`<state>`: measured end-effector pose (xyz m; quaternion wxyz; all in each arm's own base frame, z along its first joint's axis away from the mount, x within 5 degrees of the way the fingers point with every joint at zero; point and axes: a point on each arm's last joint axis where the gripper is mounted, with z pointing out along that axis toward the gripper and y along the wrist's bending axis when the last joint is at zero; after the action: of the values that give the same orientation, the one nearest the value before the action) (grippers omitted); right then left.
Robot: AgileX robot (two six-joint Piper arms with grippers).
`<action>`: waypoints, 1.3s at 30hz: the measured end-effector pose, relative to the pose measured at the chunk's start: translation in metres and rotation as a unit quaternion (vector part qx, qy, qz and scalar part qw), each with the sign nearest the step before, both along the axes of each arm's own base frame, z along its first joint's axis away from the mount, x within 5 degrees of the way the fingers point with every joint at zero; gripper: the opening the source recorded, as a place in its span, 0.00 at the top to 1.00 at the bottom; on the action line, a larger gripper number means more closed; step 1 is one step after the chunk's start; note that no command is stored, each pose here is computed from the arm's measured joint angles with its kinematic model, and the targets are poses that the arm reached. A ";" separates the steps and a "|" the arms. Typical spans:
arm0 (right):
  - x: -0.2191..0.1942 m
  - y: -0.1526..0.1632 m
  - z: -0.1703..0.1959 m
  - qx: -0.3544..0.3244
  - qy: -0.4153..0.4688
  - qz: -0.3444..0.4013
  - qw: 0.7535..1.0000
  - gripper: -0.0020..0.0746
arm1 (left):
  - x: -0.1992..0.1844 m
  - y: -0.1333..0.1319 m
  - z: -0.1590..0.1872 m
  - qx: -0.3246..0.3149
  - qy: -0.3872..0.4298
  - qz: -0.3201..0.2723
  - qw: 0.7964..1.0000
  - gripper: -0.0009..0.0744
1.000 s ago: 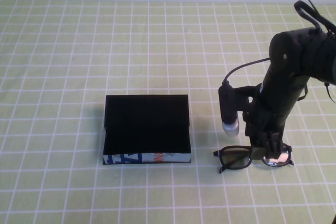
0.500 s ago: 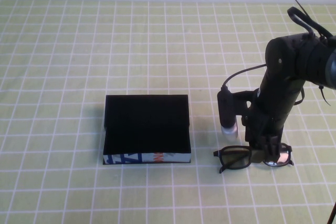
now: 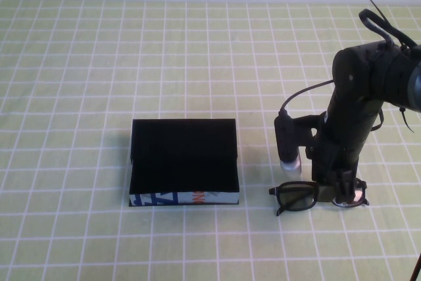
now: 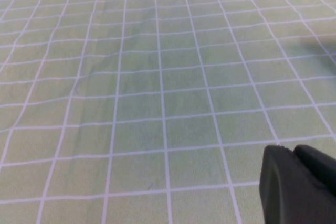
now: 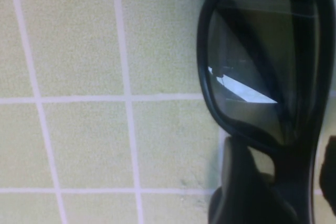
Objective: Return glasses to glasses case
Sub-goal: Pick up the glasses from the table, then place the glasses in the glasses case
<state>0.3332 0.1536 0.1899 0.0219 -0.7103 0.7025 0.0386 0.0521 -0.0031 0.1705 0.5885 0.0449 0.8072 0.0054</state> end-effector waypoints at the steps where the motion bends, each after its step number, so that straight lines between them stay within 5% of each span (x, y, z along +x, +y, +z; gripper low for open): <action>1: 0.000 0.000 0.000 0.000 0.000 0.000 1.000 0.60 | 0.000 0.000 0.000 0.000 0.000 0.000 1.000 0.99; 15: -0.004 -0.002 0.001 -0.011 0.026 0.004 1.000 0.92 | 0.000 0.000 0.000 0.000 0.000 0.000 1.000 0.99; 22: -0.011 0.003 0.007 -0.020 0.039 -0.025 0.999 0.95 | 0.000 0.000 0.000 0.000 0.000 0.000 1.000 0.99; 33: -0.042 0.085 0.091 0.038 -0.079 0.026 0.996 0.95 | 0.000 0.000 0.000 0.000 0.000 0.000 1.000 0.99; 39: -0.042 0.137 0.098 0.047 -0.115 0.046 0.991 0.95 | 0.000 0.000 0.000 0.000 0.000 0.000 1.000 0.99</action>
<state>0.2911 0.2908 0.2884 0.1342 -0.7399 0.6591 -0.0094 0.0521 -0.0031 0.1705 0.5885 0.0449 0.8072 0.0054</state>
